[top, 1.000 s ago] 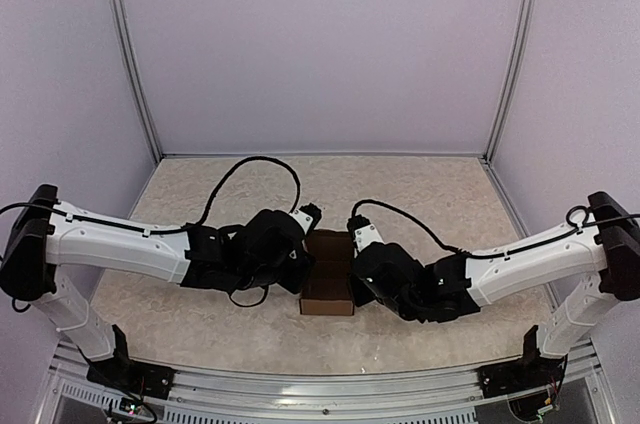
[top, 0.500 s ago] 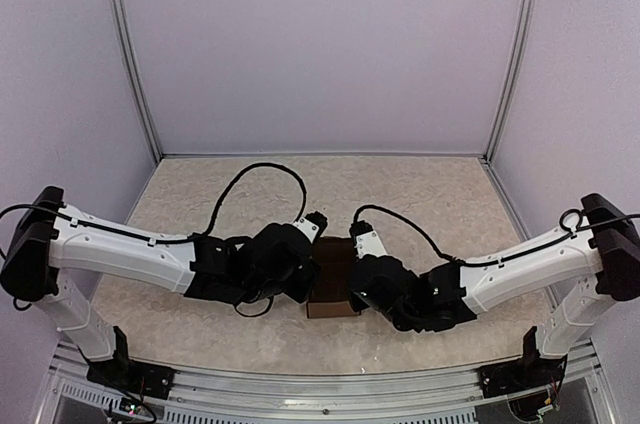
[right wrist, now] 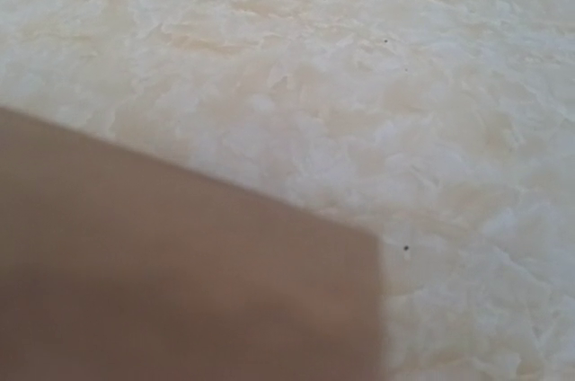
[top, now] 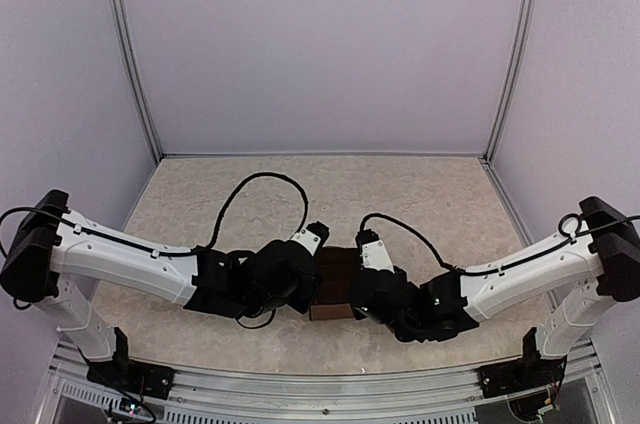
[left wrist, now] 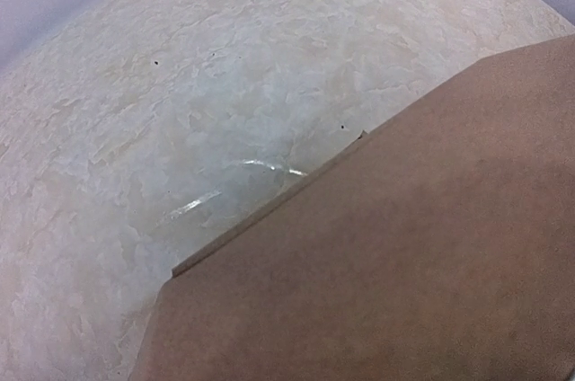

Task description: Fold the paper box

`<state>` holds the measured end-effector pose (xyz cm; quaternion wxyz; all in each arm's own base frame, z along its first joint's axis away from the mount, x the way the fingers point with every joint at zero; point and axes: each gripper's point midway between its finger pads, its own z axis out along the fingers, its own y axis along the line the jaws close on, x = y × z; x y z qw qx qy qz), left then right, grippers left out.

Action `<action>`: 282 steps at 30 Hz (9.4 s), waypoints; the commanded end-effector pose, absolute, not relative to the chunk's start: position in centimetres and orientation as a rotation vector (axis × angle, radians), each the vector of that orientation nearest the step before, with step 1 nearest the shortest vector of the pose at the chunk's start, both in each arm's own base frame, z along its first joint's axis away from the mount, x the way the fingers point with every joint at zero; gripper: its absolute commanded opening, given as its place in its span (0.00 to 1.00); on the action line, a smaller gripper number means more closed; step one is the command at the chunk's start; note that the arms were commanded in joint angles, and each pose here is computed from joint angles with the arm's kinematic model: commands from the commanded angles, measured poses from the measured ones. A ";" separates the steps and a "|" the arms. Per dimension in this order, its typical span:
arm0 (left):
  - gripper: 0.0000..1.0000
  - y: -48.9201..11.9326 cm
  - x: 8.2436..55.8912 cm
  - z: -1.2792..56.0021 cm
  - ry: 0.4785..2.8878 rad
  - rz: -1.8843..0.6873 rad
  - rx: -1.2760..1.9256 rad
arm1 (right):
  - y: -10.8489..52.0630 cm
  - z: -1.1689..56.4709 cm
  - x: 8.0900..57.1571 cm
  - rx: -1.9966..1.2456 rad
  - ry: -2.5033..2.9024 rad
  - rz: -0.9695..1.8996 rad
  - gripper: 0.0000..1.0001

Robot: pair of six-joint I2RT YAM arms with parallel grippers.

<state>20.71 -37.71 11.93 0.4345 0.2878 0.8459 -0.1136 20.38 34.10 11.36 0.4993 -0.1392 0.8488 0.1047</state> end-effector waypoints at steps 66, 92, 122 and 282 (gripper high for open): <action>0.00 -36.0 14.2 1.6 2.354 -0.076 0.888 | 28.8 24.8 14.6 -0.480 1.890 0.554 0.48; 0.00 -36.2 19.0 4.8 2.097 0.289 0.733 | 33.9 19.2 26.8 -0.363 2.038 0.447 0.12; 0.20 -37.9 23.5 7.3 1.898 0.331 0.775 | 35.6 13.1 30.5 -0.468 2.163 0.539 0.09; 0.31 -41.2 23.0 6.6 2.430 -1.031 0.665 | 35.4 8.0 27.6 -0.440 1.941 0.297 0.03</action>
